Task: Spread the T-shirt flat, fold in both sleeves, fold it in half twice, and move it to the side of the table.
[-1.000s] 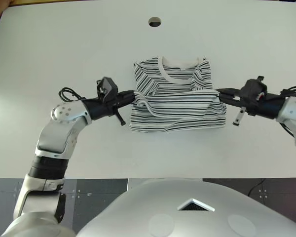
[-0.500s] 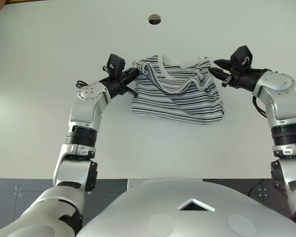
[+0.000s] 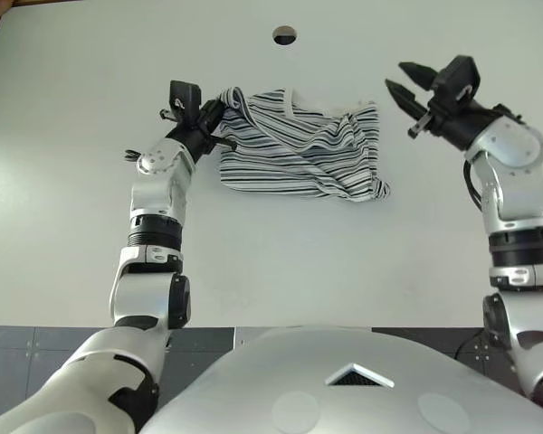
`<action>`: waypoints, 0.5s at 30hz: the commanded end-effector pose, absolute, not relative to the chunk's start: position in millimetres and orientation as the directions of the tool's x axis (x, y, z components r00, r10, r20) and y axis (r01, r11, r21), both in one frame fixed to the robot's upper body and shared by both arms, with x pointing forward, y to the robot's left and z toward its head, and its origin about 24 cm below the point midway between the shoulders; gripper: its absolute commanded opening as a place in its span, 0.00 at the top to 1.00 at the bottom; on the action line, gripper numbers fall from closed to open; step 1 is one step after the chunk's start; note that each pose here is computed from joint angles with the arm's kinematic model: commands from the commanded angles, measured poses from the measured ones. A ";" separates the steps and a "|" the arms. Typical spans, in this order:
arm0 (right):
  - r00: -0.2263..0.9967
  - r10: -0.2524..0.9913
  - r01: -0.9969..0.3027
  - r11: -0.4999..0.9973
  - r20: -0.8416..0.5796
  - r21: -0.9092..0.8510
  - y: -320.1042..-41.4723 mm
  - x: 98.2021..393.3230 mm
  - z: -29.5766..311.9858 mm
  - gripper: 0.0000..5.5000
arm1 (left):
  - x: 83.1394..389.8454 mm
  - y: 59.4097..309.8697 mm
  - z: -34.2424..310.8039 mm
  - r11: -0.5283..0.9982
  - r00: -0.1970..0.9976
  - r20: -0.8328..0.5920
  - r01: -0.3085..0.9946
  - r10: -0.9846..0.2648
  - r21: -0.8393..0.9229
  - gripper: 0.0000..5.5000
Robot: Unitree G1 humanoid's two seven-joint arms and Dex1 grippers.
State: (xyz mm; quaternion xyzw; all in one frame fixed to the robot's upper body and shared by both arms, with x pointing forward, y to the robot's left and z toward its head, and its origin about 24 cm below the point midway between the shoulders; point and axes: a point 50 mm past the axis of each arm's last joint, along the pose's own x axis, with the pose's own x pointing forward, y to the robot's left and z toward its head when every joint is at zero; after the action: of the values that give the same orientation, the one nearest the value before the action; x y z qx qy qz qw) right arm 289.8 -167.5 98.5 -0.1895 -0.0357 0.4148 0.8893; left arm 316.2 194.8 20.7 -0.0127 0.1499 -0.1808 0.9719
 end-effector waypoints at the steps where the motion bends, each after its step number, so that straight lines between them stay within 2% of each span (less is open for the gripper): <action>1: 0.526 0.839 -0.813 0.448 -0.141 -0.372 -151.3 267.6 92.7 0.92 | 309.1 181.8 20.7 0.893 0.847 -0.289 0.439 -0.447 -0.094 0.86; 4: 0.471 0.863 -0.846 0.383 -0.184 -0.370 -142.6 258.1 87.6 0.98 | 305.2 175.2 23.0 0.869 0.822 -0.287 0.485 -0.492 -0.098 0.79; 8: 0.433 0.846 -0.876 0.314 -0.310 -0.366 -136.7 251.4 68.7 0.98 | 304.1 175.1 24.5 0.874 0.829 -0.293 0.482 -0.477 -0.061 0.70; 14: 0.449 0.728 -0.882 0.268 -0.519 -0.387 -158.8 252.6 42.2 0.98 | 303.2 182.2 36.2 0.896 0.871 -0.240 0.444 -0.429 0.008 0.53; 15: 0.440 0.709 -0.888 0.250 -0.552 -0.387 -161.8 251.5 37.4 0.98 | 301.5 183.9 39.2 0.897 0.878 -0.224 0.441 -0.424 0.029 0.53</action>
State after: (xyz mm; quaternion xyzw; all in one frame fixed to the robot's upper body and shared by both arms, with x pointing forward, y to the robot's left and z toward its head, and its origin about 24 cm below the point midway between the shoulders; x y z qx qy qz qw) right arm 252.6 -156.6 44.2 -0.3125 0.1090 0.5114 0.7930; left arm 303.9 177.3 34.2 0.0194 0.1208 -0.2346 0.9644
